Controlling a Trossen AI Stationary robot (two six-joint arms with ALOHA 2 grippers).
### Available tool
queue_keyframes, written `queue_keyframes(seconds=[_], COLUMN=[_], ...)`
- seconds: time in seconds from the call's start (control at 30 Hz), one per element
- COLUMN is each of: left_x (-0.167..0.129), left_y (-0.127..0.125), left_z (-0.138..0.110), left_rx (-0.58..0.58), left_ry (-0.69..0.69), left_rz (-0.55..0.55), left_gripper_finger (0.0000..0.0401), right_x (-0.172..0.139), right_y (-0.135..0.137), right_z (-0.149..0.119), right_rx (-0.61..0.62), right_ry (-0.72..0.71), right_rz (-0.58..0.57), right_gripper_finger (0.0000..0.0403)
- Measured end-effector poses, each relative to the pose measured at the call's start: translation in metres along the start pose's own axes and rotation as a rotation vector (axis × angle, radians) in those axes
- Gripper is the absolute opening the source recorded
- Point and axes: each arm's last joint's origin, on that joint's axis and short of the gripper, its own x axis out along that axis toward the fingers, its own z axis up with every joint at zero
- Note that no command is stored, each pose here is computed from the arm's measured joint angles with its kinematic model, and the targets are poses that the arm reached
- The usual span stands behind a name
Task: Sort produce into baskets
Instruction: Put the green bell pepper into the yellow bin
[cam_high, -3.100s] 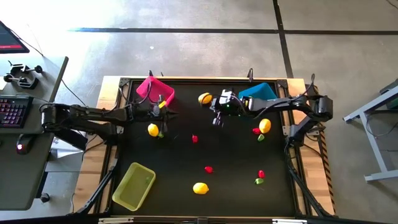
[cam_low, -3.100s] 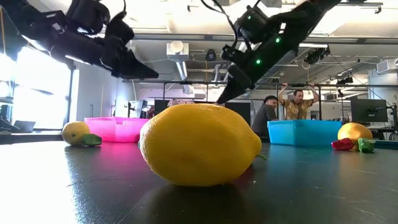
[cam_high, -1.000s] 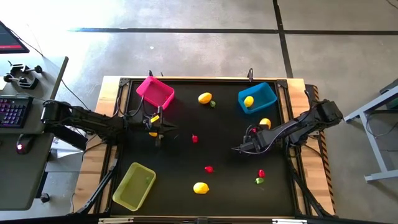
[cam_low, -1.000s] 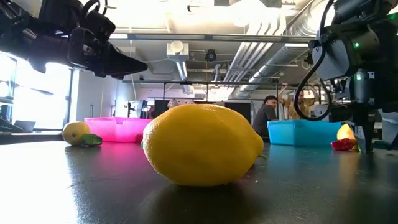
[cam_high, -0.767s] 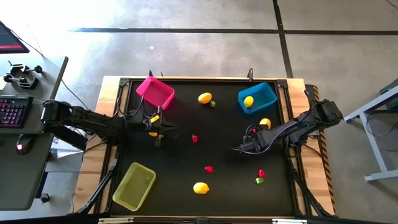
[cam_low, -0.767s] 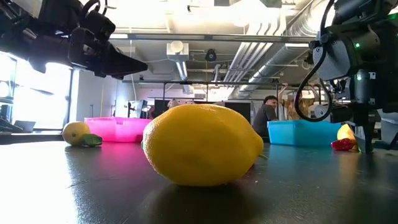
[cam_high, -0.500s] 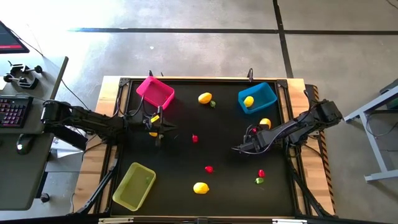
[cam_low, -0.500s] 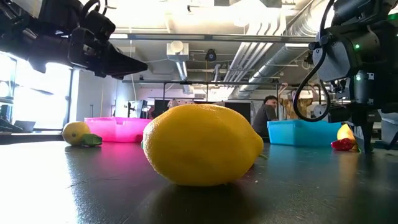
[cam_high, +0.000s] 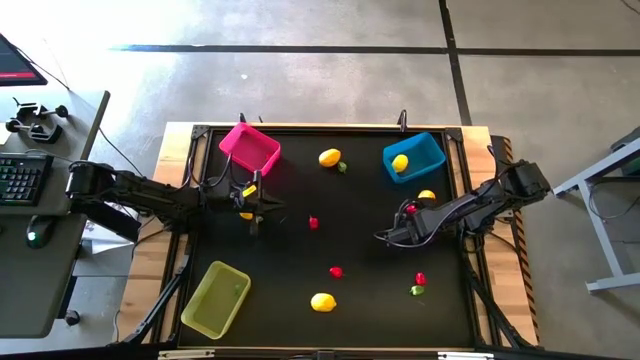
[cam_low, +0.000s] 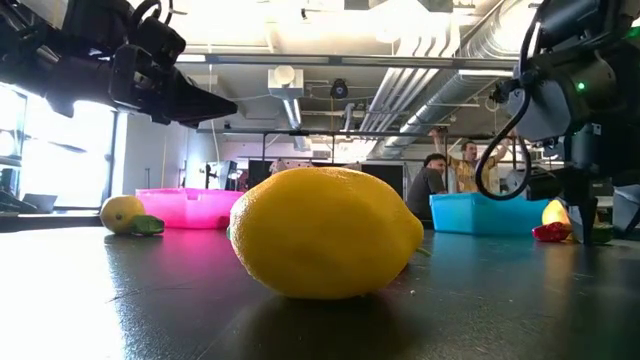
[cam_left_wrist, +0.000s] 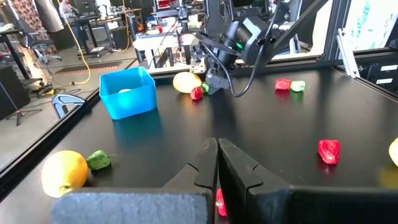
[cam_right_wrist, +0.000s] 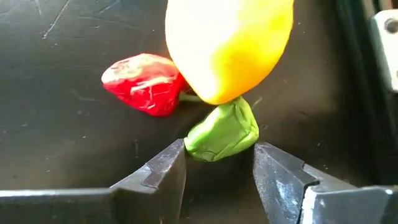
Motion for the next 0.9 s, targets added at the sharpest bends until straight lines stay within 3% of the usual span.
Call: queue_keyframes(seconds=[0.47, 0.6, 0.83, 0.9], left_x=[0.0, 0.0, 0.0, 0.0], left_y=[0.0, -0.0001, -0.0001, -0.0001], left_z=[-0.0001, -0.0001, -0.0002, -0.0001], left_rx=[-0.002, -0.003, -0.003, -0.003], left_ry=[0.001, 0.001, 0.002, 0.001], left_rz=[0.0, 0.0, -0.001, -0.001], left_gripper_finger=[0.0, 0.0, 0.0, 0.0], right_x=[-0.0027, -0.0027, -0.0031, -0.0051], right_y=[-0.0028, -0.0023, -0.0022, -0.0007], right_z=[0.0017, 0.0014, 0.0014, 0.0014], right_rx=[-0.276, -0.302, -0.362, -0.389], right_ry=[0.005, 0.007, 0.009, 0.011], right_rz=[-0.044, -0.038, -0.037, -0.03], right_gripper_finger=[0.016, 0.012, 0.0014, 0.0006])
